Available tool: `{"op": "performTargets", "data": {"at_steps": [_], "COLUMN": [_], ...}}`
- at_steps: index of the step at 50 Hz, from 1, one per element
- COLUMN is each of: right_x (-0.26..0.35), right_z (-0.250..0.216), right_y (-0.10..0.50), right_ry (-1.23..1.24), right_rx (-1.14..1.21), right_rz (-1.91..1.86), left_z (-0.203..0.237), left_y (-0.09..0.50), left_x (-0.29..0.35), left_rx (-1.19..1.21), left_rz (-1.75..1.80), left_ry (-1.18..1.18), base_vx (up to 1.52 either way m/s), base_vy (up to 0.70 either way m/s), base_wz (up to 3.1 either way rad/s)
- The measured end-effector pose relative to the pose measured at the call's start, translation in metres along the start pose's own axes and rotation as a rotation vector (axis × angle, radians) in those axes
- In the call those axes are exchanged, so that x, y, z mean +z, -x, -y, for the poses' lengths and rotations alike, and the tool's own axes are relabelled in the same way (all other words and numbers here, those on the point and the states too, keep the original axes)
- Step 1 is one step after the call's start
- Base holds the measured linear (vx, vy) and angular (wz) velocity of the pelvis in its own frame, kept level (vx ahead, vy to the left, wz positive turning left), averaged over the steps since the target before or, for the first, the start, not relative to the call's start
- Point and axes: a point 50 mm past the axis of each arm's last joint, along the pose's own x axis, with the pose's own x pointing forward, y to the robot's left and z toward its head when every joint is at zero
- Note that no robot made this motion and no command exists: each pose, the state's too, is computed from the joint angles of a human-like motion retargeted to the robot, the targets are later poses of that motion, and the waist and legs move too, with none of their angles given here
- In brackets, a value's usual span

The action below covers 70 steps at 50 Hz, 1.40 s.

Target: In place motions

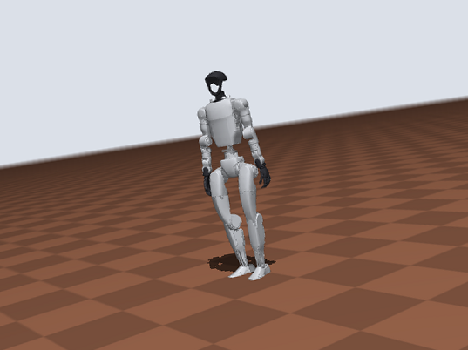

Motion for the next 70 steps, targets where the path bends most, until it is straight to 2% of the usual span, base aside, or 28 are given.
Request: {"op": "performTargets", "data": {"at_steps": [7, 16, 27, 35, 45, 55, 60, 65, 70], "right_x": [-0.010, -0.016, -0.005, 0.036, 0.036, 0.013, -0.014, -0.059, -0.084], "right_z": [-0.004, -0.003, 0.016, 0.022, 0.027, 0.026, 0.019, 0.004, -0.012], "right_y": [0.001, 0.002, 0.001, 0.002, 0.002, 0.002, 0.003, 0.010, 0.015], "right_ry": [0.019, 0.056, 0.091, -0.092, 0.025, -0.247, -0.458, -0.650, -0.669], "right_rx": [0.016, 0.022, -0.029, -0.049, -0.025, 0.006, 0.015, 0.018, 0.039], "right_rz": [-0.037, -0.086, -0.032, 0.135, 0.124, 0.016, -0.086, -0.259, -0.353], "left_z": [-0.004, -0.008, -0.011, -0.028, -0.031, -0.041, -0.050, -0.041, -0.029], "left_y": [0.002, 0.006, 0.001, 0.001, 0.000, 0.000, 0.003, 0.011, 0.015], "left_x": [0.029, 0.057, 0.022, 0.019, 0.006, 0.007, 0.033, 0.075, 0.090], "left_rx": [0.015, 0.017, 0.035, 0.103, 0.097, 0.127, 0.152, 0.113, 0.049], "left_rz": [0.113, 0.233, 0.122, 0.104, 0.063, 0.070, 0.143, 0.291, 0.386], "left_ry": [-0.059, 0.026, 0.027, -0.132, -0.147, -0.197, -0.241, -0.291, -0.302], "base_vx": [-0.02, -0.04, 0.02, -0.16, -0.09, -0.01, 0.12, 0.19, 0.28], "base_vy": [-0.10, -0.02, 0.16, 0.15, -0.02, -0.16, -0.17, -0.16, -0.18], "base_wz": [0.03, -0.50, -1.57, -2.14, -2.88, -2.52, -1.67, -0.63, -0.41]}}
